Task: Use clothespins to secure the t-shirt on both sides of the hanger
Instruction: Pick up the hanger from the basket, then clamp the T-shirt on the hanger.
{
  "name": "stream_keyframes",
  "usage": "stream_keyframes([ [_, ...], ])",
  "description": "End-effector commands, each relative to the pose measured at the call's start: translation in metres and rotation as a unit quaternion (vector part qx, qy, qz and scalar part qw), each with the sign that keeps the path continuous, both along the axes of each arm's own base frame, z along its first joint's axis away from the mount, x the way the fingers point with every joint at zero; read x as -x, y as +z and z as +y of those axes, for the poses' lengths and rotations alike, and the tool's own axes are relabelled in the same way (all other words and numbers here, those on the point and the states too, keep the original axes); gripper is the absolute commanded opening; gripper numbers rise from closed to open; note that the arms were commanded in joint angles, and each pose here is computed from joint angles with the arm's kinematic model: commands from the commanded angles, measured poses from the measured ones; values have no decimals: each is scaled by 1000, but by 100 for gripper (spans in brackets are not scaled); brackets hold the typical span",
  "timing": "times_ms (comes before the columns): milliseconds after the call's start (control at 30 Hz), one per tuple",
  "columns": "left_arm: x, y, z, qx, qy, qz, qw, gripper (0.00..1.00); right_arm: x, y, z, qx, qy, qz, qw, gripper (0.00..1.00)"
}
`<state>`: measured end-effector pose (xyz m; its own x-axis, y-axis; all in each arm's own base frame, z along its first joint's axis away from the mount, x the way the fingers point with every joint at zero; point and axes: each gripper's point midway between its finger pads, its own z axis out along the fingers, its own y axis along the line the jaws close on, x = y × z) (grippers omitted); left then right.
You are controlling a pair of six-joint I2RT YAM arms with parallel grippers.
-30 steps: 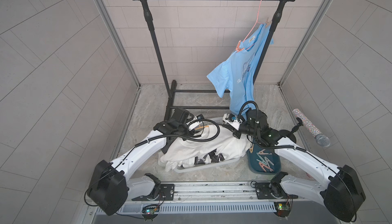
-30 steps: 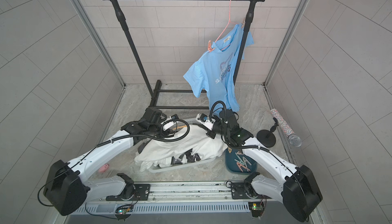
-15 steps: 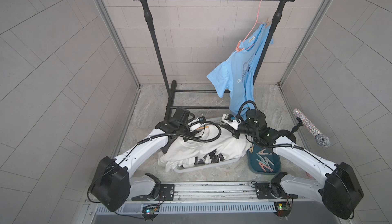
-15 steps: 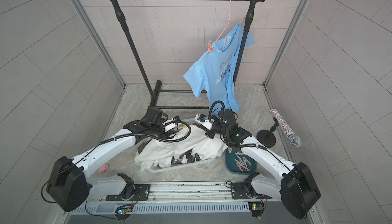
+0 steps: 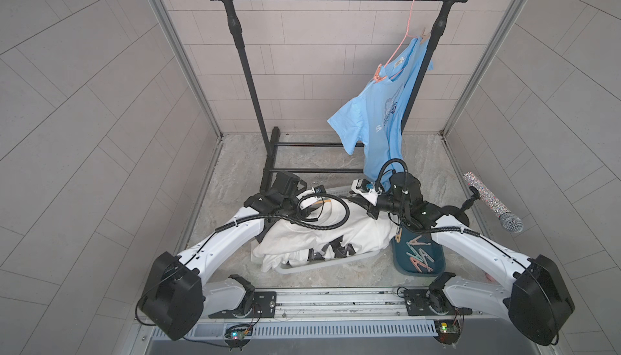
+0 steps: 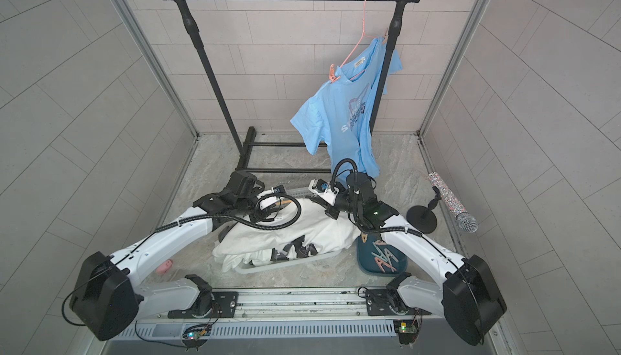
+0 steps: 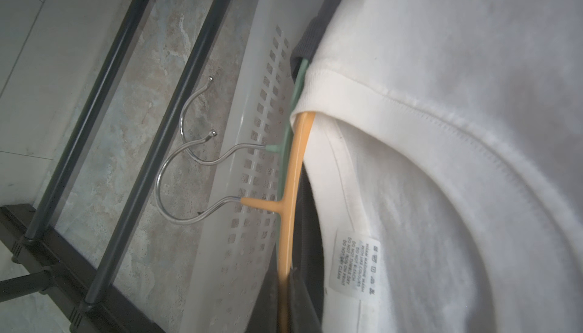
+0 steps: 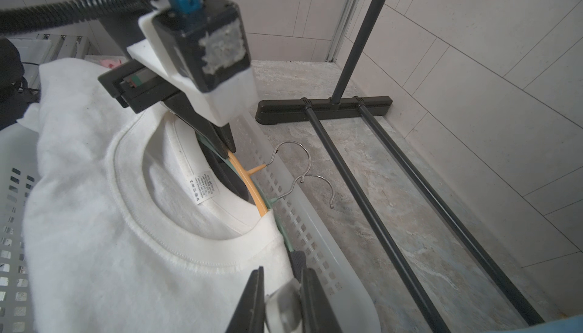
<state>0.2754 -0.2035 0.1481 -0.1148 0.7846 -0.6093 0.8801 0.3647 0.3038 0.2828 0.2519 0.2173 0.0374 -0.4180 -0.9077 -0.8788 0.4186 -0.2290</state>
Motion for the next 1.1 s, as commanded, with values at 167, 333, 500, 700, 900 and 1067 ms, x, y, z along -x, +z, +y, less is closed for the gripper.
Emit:
stream_keyframes([
  [167,2,35,-11,70,-37,-106,991,0,-6,29,7,-45,13,-16,999,0],
  [333,-7,45,-8,68,-22,-136,988,0,-5,36,10,-57,24,-12,998,0],
  [500,-6,57,-9,88,-22,-159,983,0,-5,35,13,-58,30,2,998,0],
  [700,-1,68,-10,107,-31,-177,978,0,-18,32,13,-52,3,-3,999,0],
  [900,1,79,-10,124,-28,-192,973,0,-21,27,15,-41,0,7,999,0],
  [1067,5,90,-13,157,-29,-199,967,0,-28,13,17,-24,-23,17,999,0],
])
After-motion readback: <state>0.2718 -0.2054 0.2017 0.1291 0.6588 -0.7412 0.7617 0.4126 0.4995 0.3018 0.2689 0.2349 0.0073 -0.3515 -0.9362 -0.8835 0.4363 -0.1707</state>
